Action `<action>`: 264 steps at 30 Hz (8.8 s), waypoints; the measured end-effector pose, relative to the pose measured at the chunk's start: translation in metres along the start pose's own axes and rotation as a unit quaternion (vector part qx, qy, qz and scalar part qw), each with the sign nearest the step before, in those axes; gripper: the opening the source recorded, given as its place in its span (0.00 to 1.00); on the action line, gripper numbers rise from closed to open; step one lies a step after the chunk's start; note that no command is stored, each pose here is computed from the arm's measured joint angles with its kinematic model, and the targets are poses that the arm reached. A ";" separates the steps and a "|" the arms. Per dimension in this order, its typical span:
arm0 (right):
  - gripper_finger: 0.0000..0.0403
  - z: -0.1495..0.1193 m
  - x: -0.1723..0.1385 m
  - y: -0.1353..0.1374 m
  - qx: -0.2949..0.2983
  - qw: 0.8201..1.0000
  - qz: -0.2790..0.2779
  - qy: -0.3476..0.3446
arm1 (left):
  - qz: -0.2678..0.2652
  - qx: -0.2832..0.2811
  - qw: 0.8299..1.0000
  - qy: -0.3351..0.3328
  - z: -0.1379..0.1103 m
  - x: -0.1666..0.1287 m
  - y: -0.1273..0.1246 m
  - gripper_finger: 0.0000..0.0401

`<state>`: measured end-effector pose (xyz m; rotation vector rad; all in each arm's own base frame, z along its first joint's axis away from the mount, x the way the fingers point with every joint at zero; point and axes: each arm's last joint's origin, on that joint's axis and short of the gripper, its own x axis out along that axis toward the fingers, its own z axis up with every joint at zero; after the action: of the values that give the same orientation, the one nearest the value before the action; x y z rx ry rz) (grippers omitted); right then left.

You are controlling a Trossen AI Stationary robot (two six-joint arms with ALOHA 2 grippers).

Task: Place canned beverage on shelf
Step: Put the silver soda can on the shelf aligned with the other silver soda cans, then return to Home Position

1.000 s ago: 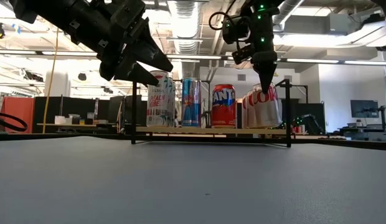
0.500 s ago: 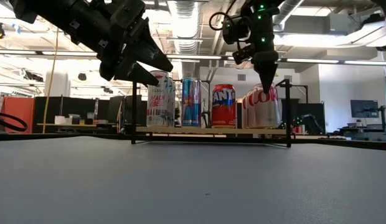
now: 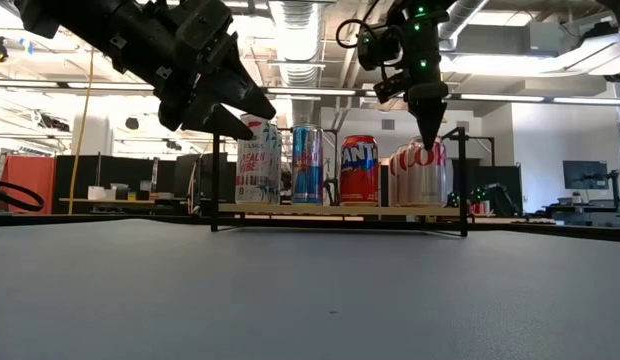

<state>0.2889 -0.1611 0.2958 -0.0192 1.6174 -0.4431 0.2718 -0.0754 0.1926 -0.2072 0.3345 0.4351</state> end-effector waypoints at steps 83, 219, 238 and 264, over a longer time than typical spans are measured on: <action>0.01 -0.184 0.053 0.164 -0.002 0.640 0.261 -0.723 | -0.111 0.077 0.965 -0.225 -0.040 -0.107 0.116 0.85; 0.00 -0.203 0.139 0.179 -0.095 0.815 0.219 -0.528 | -0.064 -0.051 0.974 -0.210 -0.045 -0.117 0.147 0.85; 0.00 -0.223 0.099 0.151 -0.076 0.715 0.198 -0.667 | -0.064 -0.051 0.974 -0.210 -0.046 -0.117 0.147 0.85; 0.00 -0.224 0.101 0.152 -0.143 0.710 0.149 -0.673 | -0.064 -0.051 0.974 -0.210 -0.046 -0.117 0.147 0.85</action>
<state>0.1007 0.0118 0.1614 -0.2548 0.1776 0.1378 0.0943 -0.0007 0.1741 -0.2289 -0.1158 0.3573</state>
